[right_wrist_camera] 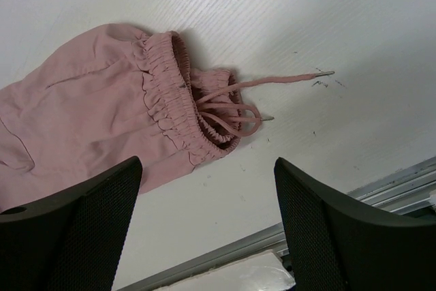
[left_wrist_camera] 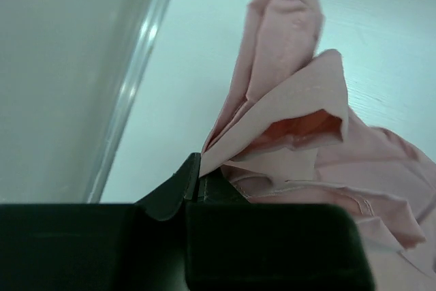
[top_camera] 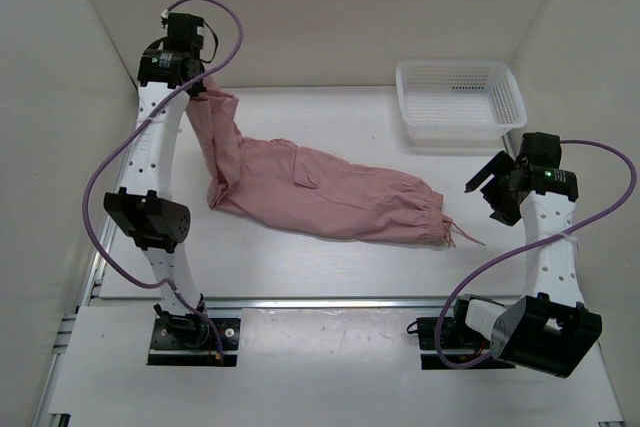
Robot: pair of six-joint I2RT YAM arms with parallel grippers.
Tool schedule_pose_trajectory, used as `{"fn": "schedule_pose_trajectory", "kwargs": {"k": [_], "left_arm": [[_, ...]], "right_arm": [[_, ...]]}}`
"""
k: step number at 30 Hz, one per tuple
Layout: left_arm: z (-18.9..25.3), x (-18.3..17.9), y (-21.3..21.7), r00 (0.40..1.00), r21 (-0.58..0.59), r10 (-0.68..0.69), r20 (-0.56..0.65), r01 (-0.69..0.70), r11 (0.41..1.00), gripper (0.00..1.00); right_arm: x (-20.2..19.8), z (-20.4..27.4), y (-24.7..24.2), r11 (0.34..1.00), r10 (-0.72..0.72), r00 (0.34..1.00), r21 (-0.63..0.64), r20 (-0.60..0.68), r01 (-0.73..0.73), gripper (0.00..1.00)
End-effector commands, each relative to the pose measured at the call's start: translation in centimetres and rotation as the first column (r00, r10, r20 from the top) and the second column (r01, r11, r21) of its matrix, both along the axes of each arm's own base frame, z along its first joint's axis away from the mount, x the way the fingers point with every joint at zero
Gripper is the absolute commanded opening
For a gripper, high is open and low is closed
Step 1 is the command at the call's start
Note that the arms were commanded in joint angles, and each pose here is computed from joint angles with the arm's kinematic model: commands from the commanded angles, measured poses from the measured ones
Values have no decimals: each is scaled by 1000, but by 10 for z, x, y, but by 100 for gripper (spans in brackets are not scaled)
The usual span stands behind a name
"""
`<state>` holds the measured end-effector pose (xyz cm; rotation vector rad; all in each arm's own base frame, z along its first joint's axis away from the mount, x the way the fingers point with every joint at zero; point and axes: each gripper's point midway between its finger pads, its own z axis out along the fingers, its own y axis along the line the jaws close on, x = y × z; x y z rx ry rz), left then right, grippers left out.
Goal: Fold and stack the trousers
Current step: Fold the trousers
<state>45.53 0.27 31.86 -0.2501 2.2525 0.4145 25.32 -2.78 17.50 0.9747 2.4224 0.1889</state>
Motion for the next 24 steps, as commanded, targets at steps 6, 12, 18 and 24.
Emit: {"fn": "schedule_pose_trajectory", "kwargs": {"k": [6, 12, 18, 24], "left_arm": [[37, 13, 102, 965, 182, 231, 123, -251, 951, 10], [52, 14, 138, 931, 173, 311, 193, -344, 923, 10], [35, 25, 98, 975, 93, 161, 156, -177, 980, 10], [29, 31, 11, 986, -35, -46, 163, 53, 998, 10]], "right_arm": [[-8, -13, 9, 998, 30, 999, 49, -44, -28, 83], [-8, -16, 7, 998, 34, 996, 46, -79, -30, 83], [-2, -21, 4, 999, 30, 994, 46, -109, -25, 83], [-2, -24, 3, 999, 17, 994, 42, -112, -13, 83]]}}
